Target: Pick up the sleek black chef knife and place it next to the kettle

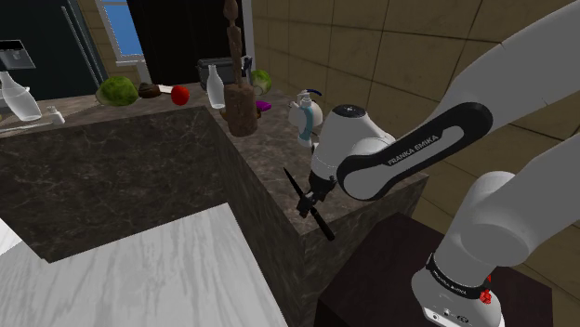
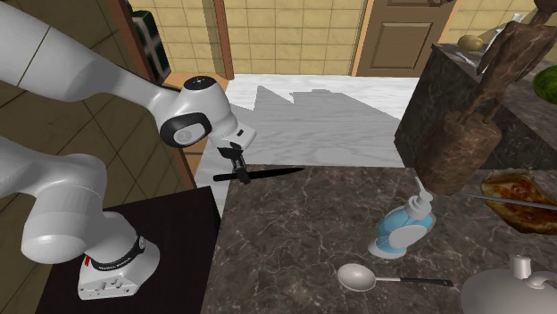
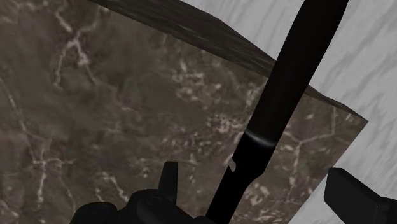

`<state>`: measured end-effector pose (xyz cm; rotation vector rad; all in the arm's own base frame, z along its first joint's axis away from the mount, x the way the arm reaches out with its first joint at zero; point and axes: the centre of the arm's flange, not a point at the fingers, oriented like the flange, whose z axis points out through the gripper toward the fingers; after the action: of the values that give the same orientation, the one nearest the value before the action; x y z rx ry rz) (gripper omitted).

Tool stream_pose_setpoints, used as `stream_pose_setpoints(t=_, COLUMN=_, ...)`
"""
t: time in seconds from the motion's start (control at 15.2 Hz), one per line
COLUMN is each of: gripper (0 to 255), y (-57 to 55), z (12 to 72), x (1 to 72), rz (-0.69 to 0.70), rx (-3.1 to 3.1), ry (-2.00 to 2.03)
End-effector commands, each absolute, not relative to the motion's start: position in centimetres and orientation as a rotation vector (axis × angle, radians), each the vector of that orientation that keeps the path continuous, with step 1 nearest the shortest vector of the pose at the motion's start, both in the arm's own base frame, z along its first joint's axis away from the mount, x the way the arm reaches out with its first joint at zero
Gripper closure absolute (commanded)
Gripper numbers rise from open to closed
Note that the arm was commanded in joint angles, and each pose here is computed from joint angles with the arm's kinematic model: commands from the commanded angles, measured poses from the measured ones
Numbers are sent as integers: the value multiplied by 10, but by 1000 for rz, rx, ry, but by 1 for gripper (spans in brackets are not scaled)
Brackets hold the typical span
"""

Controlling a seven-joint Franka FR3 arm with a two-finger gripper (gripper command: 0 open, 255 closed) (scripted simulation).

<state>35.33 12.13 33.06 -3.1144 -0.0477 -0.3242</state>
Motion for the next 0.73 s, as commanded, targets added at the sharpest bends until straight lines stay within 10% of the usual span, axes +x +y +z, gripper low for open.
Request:
stream_pose_setpoints(t=0.0, gripper=255, y=121, z=331, x=353, rz=-324, rx=-3114, ry=-48)
stream_pose_setpoints(t=0.66, gripper=255, y=121, z=336, x=353, rz=-324, rx=-3114, ry=-48)
